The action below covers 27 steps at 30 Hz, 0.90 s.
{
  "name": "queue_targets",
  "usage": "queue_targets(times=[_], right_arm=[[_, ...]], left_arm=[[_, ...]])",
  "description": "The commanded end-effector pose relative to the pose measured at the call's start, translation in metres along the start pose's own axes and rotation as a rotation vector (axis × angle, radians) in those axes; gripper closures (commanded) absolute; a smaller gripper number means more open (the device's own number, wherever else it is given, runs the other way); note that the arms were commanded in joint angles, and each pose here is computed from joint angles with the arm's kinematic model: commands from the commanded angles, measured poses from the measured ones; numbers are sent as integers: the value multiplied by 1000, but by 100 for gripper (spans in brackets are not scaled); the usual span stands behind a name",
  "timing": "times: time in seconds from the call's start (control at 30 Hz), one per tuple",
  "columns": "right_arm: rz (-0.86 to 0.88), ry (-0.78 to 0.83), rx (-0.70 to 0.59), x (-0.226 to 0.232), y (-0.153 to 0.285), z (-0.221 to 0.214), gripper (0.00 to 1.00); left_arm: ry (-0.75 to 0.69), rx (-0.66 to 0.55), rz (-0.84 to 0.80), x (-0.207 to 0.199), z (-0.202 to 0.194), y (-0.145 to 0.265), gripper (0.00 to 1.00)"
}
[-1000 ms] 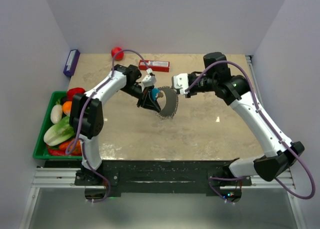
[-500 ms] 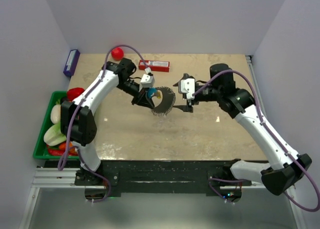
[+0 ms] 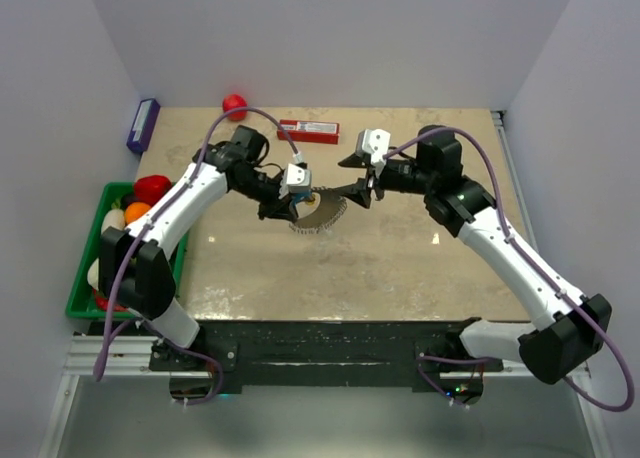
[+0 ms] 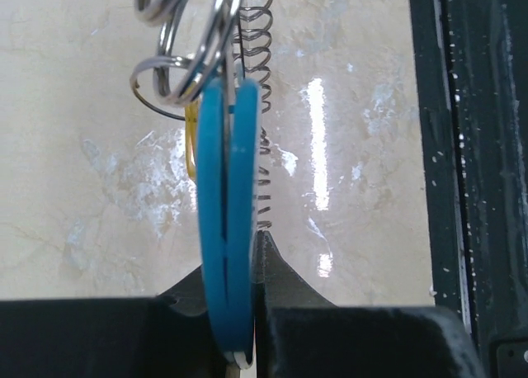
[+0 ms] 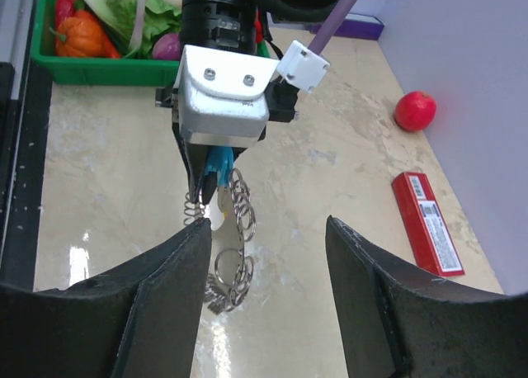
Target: Remove the keys from the keyring
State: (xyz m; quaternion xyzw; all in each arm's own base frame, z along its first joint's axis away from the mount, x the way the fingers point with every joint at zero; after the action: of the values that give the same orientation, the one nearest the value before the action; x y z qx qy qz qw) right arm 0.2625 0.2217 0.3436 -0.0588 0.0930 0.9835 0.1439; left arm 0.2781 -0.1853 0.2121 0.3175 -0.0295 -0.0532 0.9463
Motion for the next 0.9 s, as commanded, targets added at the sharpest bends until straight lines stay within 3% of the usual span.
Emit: queue_targets(times=[0.0,0.2,0.43,0.63,0.8,0.87], right_arm=[[6,-38,2,-2,-7,-4,40],[81,-96,72,8,-15,-40,47],[119,-80,56,11,-21,-40,55],[170,-70,101,16,-22,-43,74],[190,-36,149,18,-19,-49,100],[183,-29,156,18,-18,-51,100]], left_arm=[[-72,-13,137,9,20,12,100],[-128,23,193,6,25,15,100],[-140,74,158,-5,27,5,100],[-157,108,147,-11,29,0,100],[-160,114,151,-12,29,-1,100],[-159,116,151,-12,29,-1,100]])
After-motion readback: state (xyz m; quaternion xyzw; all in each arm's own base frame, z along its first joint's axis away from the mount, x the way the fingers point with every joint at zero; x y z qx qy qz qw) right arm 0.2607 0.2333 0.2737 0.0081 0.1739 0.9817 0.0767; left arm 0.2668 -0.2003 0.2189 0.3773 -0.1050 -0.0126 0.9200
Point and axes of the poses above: each gripper's point midway between its finger pads, its own y axis back along the fingers, its own x axis along the line the jaws close on, z = x × y, the point moved 6 cm from there along y, back along the fingers, and after that the axes turned 8 degrees about -y, right-handed, at the moved point
